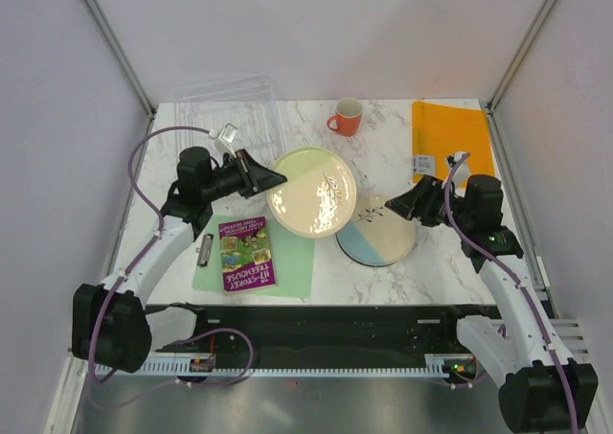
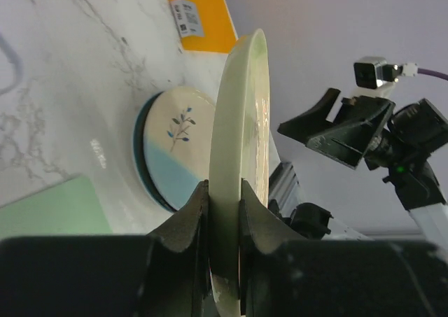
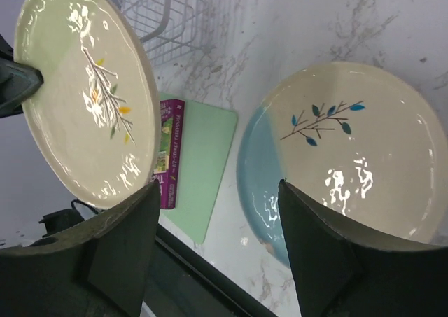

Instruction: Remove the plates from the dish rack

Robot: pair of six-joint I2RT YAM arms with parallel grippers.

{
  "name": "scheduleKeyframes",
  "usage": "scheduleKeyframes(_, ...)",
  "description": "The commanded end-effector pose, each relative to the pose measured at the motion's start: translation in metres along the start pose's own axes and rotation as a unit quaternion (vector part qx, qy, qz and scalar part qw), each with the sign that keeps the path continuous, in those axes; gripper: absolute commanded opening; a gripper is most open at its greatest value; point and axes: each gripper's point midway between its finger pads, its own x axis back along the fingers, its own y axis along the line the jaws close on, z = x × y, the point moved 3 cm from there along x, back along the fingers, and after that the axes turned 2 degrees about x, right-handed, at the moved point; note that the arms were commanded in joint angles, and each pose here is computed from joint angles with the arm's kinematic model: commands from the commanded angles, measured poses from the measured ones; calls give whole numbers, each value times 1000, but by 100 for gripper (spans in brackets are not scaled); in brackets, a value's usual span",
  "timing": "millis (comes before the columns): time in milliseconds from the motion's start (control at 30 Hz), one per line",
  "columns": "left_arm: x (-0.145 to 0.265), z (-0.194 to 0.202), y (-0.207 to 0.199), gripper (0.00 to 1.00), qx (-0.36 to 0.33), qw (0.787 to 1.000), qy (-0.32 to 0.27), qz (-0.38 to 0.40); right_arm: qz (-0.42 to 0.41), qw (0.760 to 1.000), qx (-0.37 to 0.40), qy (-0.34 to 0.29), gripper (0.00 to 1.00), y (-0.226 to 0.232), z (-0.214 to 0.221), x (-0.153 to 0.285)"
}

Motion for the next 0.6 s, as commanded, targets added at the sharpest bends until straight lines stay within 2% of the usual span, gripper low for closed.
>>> scheduleKeyframes(0, -1, 0, -82, 2, -29, 987, -8, 157, -102, 994, -20, -14, 75, 30, -6, -7)
scheduleKeyframes(400, -29, 40, -86, 2, -2, 983, 29, 179, -166, 986, -35, 4, 75, 54, 7, -21)
scheduleKeyframes(500, -33, 44, -84, 2, 2, 983, 34, 179, -176, 983, -41, 12, 63, 57, 11, -24)
scheduleKeyframes(533, -34, 44, -83, 2, 4, 983, 35, 179, -181, 982, -48, 12, 51, 58, 11, -23)
scheduleKeyframes(567, -35, 45, -81, 2, 6, 983, 35, 178, -194, 980, -44, 6, 45, 62, 9, -23)
